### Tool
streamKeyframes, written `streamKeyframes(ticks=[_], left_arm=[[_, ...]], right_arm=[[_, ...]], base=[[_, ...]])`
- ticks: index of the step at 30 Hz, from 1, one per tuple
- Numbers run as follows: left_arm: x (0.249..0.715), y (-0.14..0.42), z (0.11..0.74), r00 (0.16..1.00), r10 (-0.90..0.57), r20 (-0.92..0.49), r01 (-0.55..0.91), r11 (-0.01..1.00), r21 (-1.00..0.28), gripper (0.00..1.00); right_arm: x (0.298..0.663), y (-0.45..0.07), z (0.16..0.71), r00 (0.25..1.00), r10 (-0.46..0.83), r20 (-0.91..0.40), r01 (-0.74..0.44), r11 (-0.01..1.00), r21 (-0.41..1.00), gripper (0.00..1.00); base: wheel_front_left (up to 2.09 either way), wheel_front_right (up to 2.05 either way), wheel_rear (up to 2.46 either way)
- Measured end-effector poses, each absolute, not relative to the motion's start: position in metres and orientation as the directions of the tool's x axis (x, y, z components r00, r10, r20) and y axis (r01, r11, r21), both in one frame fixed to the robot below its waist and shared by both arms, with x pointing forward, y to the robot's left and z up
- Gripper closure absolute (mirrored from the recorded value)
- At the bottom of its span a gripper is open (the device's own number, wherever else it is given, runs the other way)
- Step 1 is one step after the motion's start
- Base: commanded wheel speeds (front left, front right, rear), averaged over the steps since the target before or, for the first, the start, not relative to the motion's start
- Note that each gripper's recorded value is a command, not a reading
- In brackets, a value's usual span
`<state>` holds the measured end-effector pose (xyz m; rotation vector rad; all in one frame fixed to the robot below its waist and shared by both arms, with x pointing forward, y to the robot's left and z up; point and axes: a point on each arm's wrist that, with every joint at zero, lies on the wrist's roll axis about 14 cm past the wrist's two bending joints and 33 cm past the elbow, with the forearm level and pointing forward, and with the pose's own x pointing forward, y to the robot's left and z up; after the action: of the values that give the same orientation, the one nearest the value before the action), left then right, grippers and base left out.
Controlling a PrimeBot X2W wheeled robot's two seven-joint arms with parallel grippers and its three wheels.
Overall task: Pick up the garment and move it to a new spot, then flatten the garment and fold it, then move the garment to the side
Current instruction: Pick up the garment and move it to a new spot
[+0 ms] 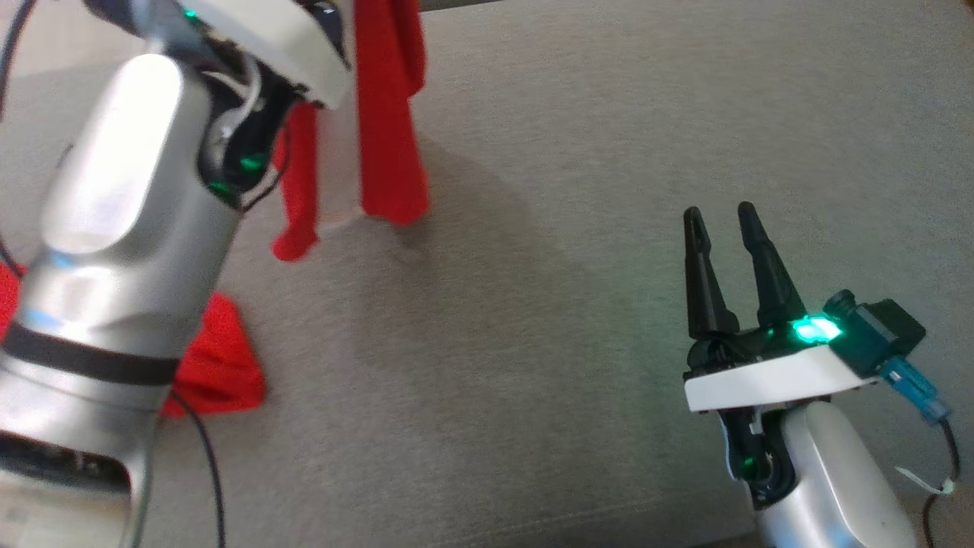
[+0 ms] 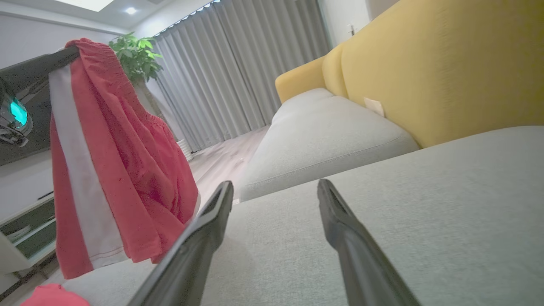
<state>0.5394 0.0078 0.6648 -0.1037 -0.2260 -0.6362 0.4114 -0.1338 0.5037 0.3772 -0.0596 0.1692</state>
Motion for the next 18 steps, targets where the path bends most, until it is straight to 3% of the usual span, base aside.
streamKeyframes(ticks=[11,18], left_arm=[[0.499,-0.138,0.691,0.614,-0.699,0.365,0.788,0.567,-0.241,1.00],[0.502,-0.158,0.709,0.622,-0.636,0.457,0.781,0.543,-0.308,1.00]], right_arm=[[0.378,-0.187,0.520,0.993,-0.007,0.116,-0.036,0.930,0.367,0.00],[0.367,-0.213,0.522,0.989,-0.089,0.116,0.042,0.932,0.360,0.00]], base=[[0.00,0.00,0.00],[0.00,0.00,0.00]])
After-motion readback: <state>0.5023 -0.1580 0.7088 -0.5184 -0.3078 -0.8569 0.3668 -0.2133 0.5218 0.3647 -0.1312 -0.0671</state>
